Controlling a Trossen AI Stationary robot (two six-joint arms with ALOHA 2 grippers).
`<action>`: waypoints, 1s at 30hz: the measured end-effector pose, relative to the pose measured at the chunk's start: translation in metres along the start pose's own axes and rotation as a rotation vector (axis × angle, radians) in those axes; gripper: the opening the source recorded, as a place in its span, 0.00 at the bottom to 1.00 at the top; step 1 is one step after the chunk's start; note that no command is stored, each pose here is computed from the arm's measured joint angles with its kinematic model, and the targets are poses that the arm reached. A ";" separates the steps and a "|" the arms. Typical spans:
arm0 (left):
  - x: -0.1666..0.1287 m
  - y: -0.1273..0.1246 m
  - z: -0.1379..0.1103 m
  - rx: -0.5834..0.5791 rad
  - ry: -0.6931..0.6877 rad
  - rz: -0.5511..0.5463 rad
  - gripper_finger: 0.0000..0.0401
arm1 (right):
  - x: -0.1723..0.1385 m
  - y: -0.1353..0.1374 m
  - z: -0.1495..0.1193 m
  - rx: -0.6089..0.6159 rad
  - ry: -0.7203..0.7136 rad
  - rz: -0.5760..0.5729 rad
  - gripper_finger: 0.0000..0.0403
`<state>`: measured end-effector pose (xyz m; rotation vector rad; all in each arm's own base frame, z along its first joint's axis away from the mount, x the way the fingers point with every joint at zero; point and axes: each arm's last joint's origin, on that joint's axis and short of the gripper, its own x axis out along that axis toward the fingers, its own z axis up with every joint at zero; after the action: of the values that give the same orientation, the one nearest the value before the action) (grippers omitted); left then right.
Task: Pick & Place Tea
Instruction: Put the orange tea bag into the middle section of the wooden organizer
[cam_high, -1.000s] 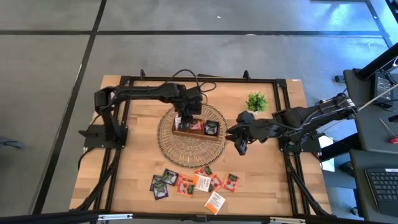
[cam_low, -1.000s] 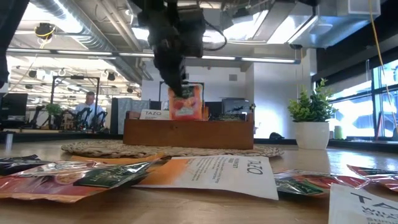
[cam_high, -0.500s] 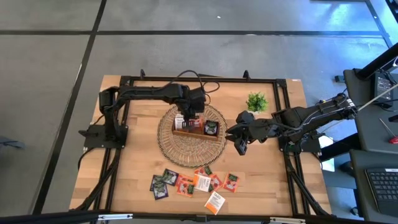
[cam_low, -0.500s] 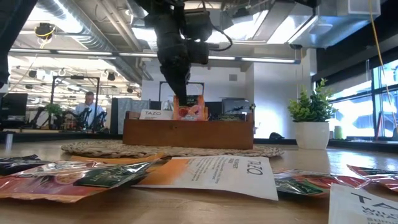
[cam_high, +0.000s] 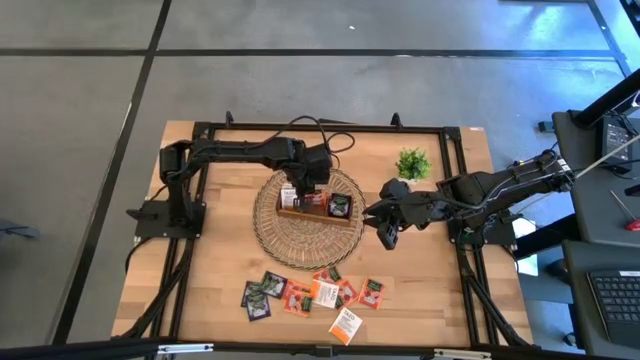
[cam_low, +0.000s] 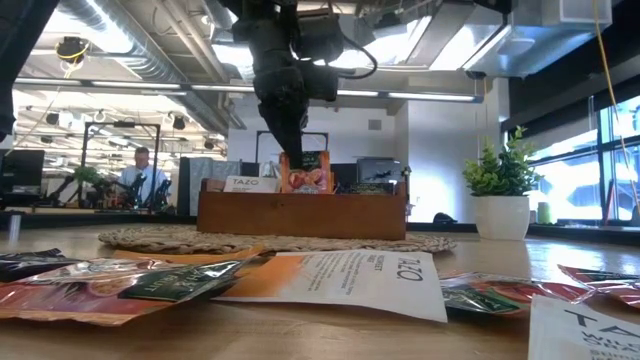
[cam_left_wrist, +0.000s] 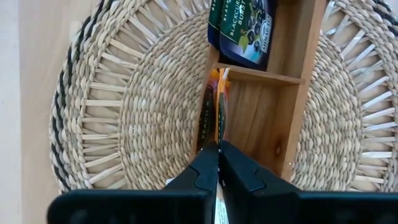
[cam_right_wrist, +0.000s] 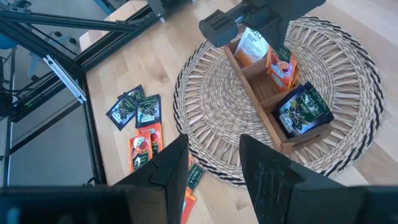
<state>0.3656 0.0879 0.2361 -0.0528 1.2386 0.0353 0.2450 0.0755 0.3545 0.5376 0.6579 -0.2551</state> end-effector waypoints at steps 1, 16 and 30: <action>0.000 0.000 0.000 0.000 0.000 0.000 0.03 | 0.000 0.000 0.000 0.000 0.000 0.000 0.36; 0.000 0.001 0.000 -0.016 0.005 0.045 0.12 | 0.000 -0.002 -0.003 -0.010 0.056 0.006 0.36; -0.031 -0.031 0.017 -0.096 -0.167 -0.184 0.23 | 0.001 0.002 -0.013 0.023 0.209 0.118 0.36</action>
<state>0.3730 0.0584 0.2716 -0.2422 1.0607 -0.0602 0.2394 0.0841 0.3458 0.6278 0.8239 -0.0961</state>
